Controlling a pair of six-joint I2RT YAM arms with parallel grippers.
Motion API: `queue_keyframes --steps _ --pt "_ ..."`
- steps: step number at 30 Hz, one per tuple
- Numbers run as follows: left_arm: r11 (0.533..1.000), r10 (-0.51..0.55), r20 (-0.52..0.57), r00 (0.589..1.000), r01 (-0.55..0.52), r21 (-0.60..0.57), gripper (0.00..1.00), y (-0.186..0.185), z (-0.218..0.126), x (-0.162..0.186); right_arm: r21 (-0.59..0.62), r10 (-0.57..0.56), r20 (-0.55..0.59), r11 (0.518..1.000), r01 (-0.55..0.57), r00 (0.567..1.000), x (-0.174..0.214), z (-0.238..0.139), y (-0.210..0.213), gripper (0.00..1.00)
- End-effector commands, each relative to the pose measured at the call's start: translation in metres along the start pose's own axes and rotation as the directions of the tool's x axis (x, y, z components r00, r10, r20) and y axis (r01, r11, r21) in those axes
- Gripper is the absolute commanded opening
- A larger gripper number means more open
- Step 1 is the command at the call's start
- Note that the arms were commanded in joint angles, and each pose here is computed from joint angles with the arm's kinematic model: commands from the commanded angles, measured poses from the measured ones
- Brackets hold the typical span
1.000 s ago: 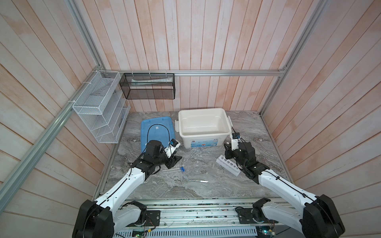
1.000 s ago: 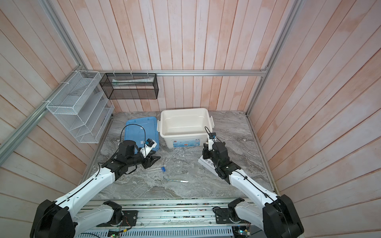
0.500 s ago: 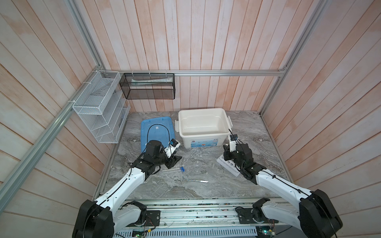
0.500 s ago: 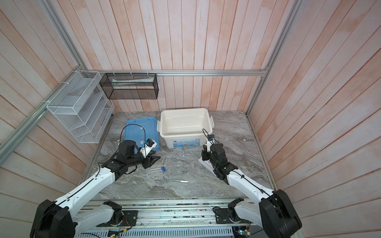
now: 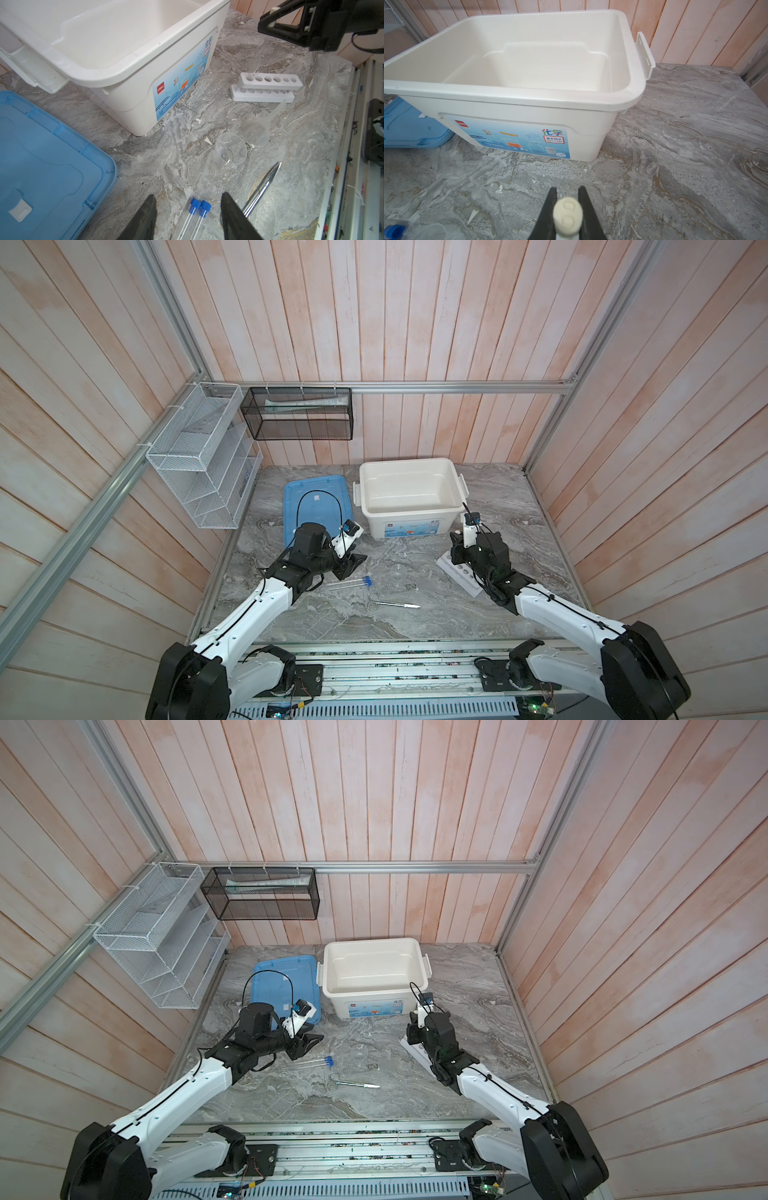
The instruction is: Organize the chemistry lab equipment
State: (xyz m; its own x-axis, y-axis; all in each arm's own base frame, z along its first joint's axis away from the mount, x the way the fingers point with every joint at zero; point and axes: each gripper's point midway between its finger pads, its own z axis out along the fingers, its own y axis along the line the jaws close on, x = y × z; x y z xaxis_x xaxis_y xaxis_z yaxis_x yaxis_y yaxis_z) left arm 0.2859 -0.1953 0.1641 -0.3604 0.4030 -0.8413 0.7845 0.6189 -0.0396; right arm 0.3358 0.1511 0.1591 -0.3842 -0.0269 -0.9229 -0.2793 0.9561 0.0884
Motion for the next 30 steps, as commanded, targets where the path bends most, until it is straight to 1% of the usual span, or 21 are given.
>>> queue_keyframes --steps 1,3,13,17,24,27,30 --pt "0.999 0.03 -0.003 1.0 -0.031 -0.036 0.52 0.008 0.0 -0.008 0.012 -0.007 -0.01 1.0 0.007 1.0 0.006 -0.001 -0.002 0.08" --pt "0.999 0.032 -0.004 0.999 -0.032 -0.041 0.52 0.008 -0.001 -0.009 0.01 -0.007 -0.004 1.0 0.007 1.0 0.005 -0.003 -0.002 0.1" --pt "0.994 0.056 -0.084 0.995 -0.063 -0.084 0.53 0.01 -0.001 0.001 -0.016 -0.02 0.042 1.0 0.021 0.999 -0.015 -0.016 0.005 0.3" --pt "0.994 0.057 -0.099 0.993 -0.066 -0.082 0.53 0.008 -0.002 0.003 -0.029 -0.026 0.062 0.999 0.028 0.998 -0.022 -0.023 0.007 0.3" --pt "0.995 0.062 -0.11 0.992 -0.069 -0.07 0.53 0.004 -0.003 0.002 -0.04 -0.011 0.063 0.999 0.014 0.998 -0.017 -0.027 0.008 0.31" --pt "0.995 0.067 -0.131 0.989 -0.075 -0.059 0.54 0.0 -0.007 0.006 -0.037 -0.018 0.087 0.999 0.021 0.996 -0.028 -0.032 0.008 0.31" --pt "0.994 0.088 -0.176 0.981 -0.097 -0.045 0.55 -0.006 -0.009 0.018 -0.032 -0.025 0.122 0.999 0.03 0.992 -0.044 -0.041 0.007 0.31"
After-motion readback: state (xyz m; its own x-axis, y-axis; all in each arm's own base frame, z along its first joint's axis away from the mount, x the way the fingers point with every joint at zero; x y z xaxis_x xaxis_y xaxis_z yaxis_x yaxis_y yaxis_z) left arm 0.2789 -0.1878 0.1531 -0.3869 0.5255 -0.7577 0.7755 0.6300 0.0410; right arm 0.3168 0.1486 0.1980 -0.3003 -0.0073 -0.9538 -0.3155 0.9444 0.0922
